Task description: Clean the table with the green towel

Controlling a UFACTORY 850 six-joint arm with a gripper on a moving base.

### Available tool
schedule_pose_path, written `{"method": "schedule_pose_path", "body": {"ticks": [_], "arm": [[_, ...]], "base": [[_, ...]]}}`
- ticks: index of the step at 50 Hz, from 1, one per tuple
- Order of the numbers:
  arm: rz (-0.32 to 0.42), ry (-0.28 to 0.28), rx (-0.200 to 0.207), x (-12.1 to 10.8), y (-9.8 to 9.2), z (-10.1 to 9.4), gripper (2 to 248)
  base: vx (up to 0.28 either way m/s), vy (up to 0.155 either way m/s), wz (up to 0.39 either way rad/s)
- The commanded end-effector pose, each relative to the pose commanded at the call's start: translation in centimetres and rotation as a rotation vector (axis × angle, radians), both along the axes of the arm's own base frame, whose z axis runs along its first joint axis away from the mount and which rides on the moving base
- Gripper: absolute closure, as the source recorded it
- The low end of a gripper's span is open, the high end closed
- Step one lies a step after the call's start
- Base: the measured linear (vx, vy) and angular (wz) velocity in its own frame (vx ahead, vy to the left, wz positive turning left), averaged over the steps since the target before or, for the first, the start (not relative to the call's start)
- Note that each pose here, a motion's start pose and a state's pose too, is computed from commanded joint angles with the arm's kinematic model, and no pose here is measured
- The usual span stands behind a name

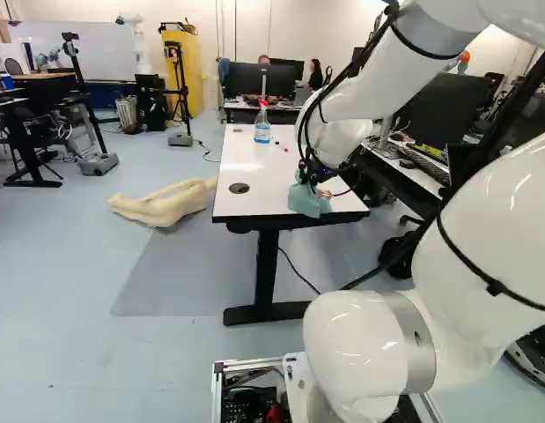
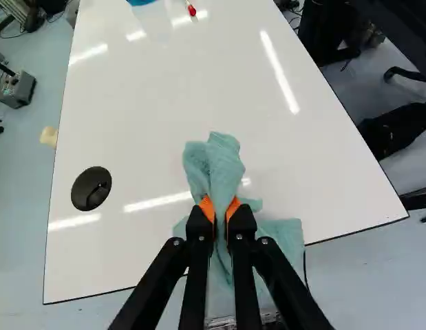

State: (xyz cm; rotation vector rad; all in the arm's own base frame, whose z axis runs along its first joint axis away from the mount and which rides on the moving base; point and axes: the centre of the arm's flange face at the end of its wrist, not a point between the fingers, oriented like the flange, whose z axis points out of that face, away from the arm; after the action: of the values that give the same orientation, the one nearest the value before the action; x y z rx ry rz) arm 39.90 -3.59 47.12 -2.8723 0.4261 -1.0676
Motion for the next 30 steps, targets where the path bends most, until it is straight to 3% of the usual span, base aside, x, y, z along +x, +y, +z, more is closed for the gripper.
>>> {"method": "schedule_pose_path", "body": {"ticks": [17,30], "arm": [[0.0,-0.001,0.0,0.0,0.0,0.0,212],[0.023,-0.027,-0.002,0.4,0.9,1.2,212]], "base": [[0.0,0.0,0.0],[0.0,0.0,0.0]]}}
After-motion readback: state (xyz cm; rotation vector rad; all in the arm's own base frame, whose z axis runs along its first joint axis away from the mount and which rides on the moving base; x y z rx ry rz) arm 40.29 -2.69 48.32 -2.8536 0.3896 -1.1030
